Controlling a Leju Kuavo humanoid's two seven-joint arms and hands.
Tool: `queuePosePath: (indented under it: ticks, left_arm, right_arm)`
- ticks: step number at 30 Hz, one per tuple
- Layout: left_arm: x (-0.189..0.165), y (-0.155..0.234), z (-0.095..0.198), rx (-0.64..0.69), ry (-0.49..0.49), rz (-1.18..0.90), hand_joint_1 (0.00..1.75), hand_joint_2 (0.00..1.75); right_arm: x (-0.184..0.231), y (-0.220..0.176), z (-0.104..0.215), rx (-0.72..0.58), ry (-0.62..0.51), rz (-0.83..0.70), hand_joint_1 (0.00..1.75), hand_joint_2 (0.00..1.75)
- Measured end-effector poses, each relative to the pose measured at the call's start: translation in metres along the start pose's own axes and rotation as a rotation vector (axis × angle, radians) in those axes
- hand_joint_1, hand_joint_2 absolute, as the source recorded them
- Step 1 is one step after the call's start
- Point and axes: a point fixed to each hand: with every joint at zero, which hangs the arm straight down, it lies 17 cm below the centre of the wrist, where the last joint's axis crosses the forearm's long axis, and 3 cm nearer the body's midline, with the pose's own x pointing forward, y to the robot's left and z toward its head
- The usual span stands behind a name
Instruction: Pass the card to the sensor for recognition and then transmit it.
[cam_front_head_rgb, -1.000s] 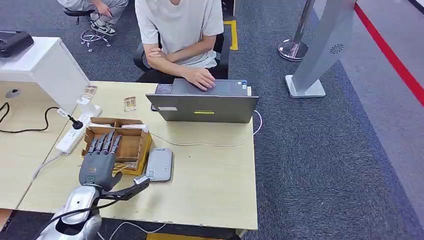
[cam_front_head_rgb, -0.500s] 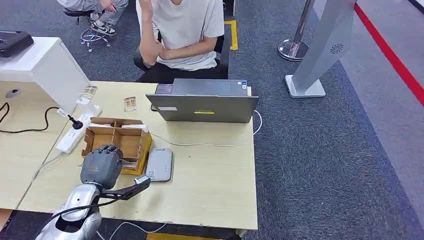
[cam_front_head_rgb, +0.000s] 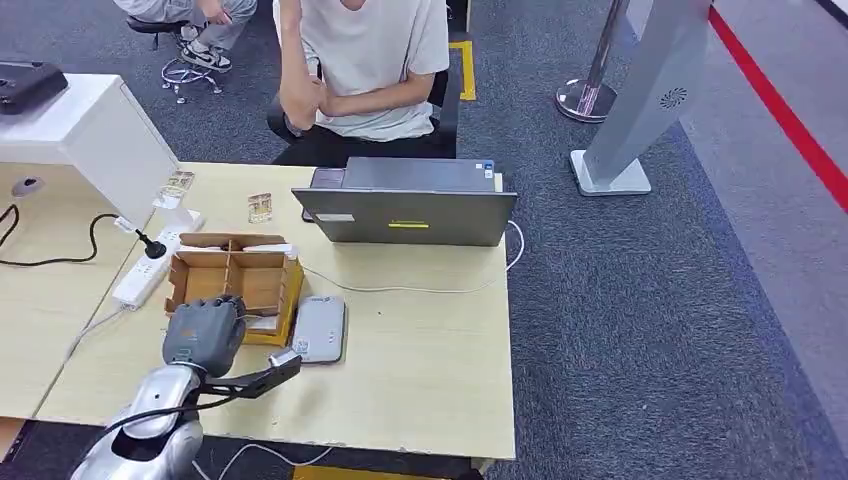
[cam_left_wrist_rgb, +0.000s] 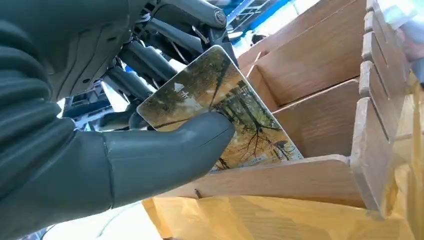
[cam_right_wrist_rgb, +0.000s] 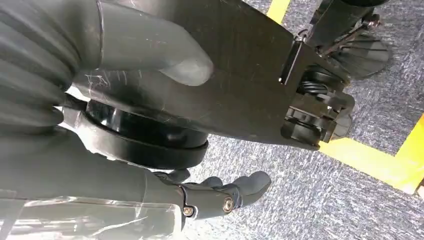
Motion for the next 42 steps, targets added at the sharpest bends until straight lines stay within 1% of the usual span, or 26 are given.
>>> queuePosePath:
  ticks: [5, 9, 12, 19, 21, 23, 24, 25, 26, 27, 28, 30, 33, 36, 40, 41, 42]
  left_arm:
    - [0.005, 0.018, -0.001, 0.092, -0.023, 0.023, 1.75, 1.75]
    - [0.016, 0.045, 0.004, 0.192, -0.062, 0.035, 1.75, 1.75]
    - [0.031, 0.076, 0.017, 0.323, -0.115, 0.024, 1.75, 1.75]
    - [0.031, 0.076, 0.017, 0.323, -0.115, 0.024, 1.75, 1.75]
    - [0.032, 0.079, 0.018, 0.336, -0.12, 0.023, 1.75, 1.75]
    - [0.037, 0.09, 0.022, 0.384, -0.139, 0.021, 1.75, 1.75]
    - [0.062, 0.141, 0.044, 0.573, -0.227, 0.022, 1.75, 1.75]
    - [0.068, 0.156, 0.048, 0.613, -0.243, 0.031, 1.75, 1.75]
    - [0.079, 0.189, 0.046, 0.699, -0.277, 0.029, 1.75, 1.75]
    - [0.071, 0.227, 0.014, 0.802, -0.254, -0.015, 1.75, 1.75]
    - [0.055, 0.241, -0.014, 0.834, -0.227, -0.072, 1.75, 1.75]
    - [0.04, 0.246, -0.037, 0.834, -0.185, -0.095, 1.75, 1.75]
    - [0.01, 0.238, -0.074, 0.766, -0.107, -0.135, 1.75, 1.75]
    - [-0.025, 0.231, -0.1, 0.74, -0.007, -0.144, 1.75, 1.75]
    - [-0.047, 0.21, -0.118, 0.676, 0.043, -0.182, 1.75, 1.75]
    - [-0.051, 0.206, -0.12, 0.664, 0.06, -0.184, 0.0, 1.75]
    - [-0.056, 0.202, -0.122, 0.652, 0.084, -0.177, 0.0, 1.75]
  right_arm:
    - [0.0, 0.0, 0.0, 0.0, 0.0, 0.0, 0.0, 1.75]
    - [0.0, -0.001, 0.0, -0.004, -0.001, -0.002, 0.0, 1.75]
    - [0.004, -0.003, 0.0, -0.017, -0.029, 0.008, 0.0, 1.75]
    - [0.004, -0.003, 0.0, -0.017, -0.029, 0.008, 0.0, 1.75]
    - [0.004, -0.003, 0.0, -0.016, -0.03, 0.009, 0.0, 1.75]
    - [0.005, -0.003, 0.0, -0.017, -0.035, 0.013, 0.0, 1.75]
    - [0.006, -0.003, 0.0, -0.016, -0.046, 0.046, 0.0, 1.75]
    - [0.006, -0.002, 0.0, -0.013, -0.045, 0.059, 0.0, 1.75]
    - [0.005, 0.0, 0.0, -0.003, -0.038, 0.102, 0.0, 1.75]
    - [0.003, 0.004, 0.001, 0.016, -0.029, 0.179, 0.0, 1.75]
    - [0.002, 0.006, 0.002, 0.027, -0.016, 0.21, 0.0, 1.75]
    - [0.0, 0.006, 0.002, 0.028, 0.0, 0.227, 0.0, 1.75]
    - [0.002, 0.005, 0.003, 0.029, 0.008, 0.254, 0.0, 1.75]
    - [0.004, 0.005, 0.003, 0.029, 0.004, 0.273, 0.0, 1.75]
    - [0.004, 0.006, 0.004, 0.032, 0.006, 0.293, 0.0, 1.75]
    - [0.004, 0.006, 0.004, 0.034, 0.005, 0.299, 0.0, 1.75]
    - [0.004, 0.007, 0.004, 0.039, 0.009, 0.287, 0.0, 1.75]
